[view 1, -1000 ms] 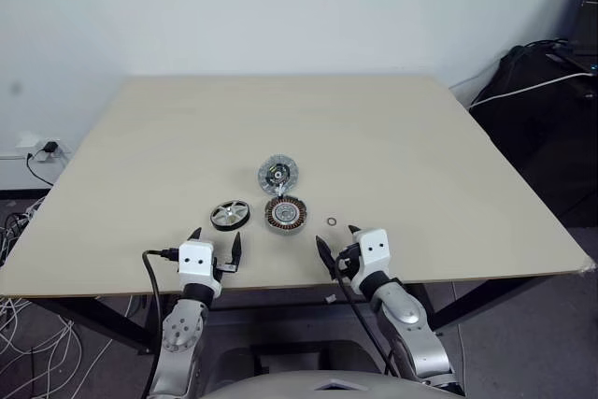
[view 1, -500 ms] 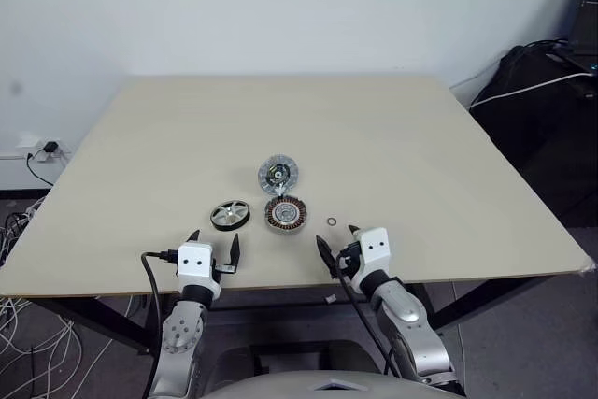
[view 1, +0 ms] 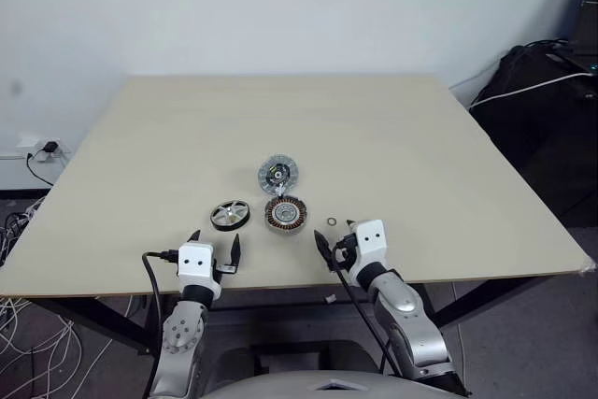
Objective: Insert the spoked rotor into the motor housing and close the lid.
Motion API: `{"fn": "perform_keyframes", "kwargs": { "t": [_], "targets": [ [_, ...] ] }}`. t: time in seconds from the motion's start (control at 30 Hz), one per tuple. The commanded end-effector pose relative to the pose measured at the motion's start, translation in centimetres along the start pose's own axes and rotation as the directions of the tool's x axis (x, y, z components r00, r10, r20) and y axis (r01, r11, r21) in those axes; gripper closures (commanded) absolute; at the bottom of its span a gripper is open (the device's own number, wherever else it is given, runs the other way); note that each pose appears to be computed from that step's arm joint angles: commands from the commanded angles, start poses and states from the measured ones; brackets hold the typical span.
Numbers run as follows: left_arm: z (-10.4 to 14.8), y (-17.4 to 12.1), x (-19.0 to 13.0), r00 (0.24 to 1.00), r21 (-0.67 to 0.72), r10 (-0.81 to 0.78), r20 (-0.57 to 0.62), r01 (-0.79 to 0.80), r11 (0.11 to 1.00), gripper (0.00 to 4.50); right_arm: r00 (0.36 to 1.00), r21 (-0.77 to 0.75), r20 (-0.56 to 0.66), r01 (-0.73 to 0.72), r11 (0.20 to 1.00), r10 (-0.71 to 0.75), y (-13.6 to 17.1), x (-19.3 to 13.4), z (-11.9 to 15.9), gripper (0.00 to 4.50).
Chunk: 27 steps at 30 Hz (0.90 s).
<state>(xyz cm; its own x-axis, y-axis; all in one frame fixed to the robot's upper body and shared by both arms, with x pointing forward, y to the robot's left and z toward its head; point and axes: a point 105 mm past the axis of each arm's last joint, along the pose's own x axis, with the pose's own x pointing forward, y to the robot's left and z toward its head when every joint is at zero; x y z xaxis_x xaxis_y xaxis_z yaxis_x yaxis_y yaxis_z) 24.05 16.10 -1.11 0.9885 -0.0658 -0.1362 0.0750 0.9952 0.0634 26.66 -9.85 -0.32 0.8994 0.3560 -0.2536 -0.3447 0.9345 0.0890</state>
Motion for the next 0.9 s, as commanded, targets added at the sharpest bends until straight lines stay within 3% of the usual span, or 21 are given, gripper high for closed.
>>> {"fn": "perform_keyframes", "kwargs": {
  "t": [0.03,0.3,0.53,0.9],
  "targets": [
    [1.4,-0.2,0.4,0.999,0.015,-0.004,0.047,0.004,1.0,0.0,0.996,-0.016,0.092,0.012,1.0,-0.01,0.0,0.3,2.2,0.02],
    [1.6,-0.3,0.3,0.999,0.02,-0.006,0.049,0.005,1.0,0.0,0.997,-0.004,0.076,-0.005,1.0,0.006,0.2,0.2,1.9,0.02],
    [1.7,-0.4,0.2,0.999,0.02,-0.008,0.049,0.007,1.0,0.0,0.991,-0.075,0.135,-0.005,0.997,0.015,0.0,0.2,3.3,0.02],
    [1.6,-0.7,0.0,0.999,0.015,-0.007,0.044,0.006,1.0,0.0,0.997,-0.075,-0.018,-0.081,0.994,0.08,1.0,1.3,1.6,0.02]
  ]
}}
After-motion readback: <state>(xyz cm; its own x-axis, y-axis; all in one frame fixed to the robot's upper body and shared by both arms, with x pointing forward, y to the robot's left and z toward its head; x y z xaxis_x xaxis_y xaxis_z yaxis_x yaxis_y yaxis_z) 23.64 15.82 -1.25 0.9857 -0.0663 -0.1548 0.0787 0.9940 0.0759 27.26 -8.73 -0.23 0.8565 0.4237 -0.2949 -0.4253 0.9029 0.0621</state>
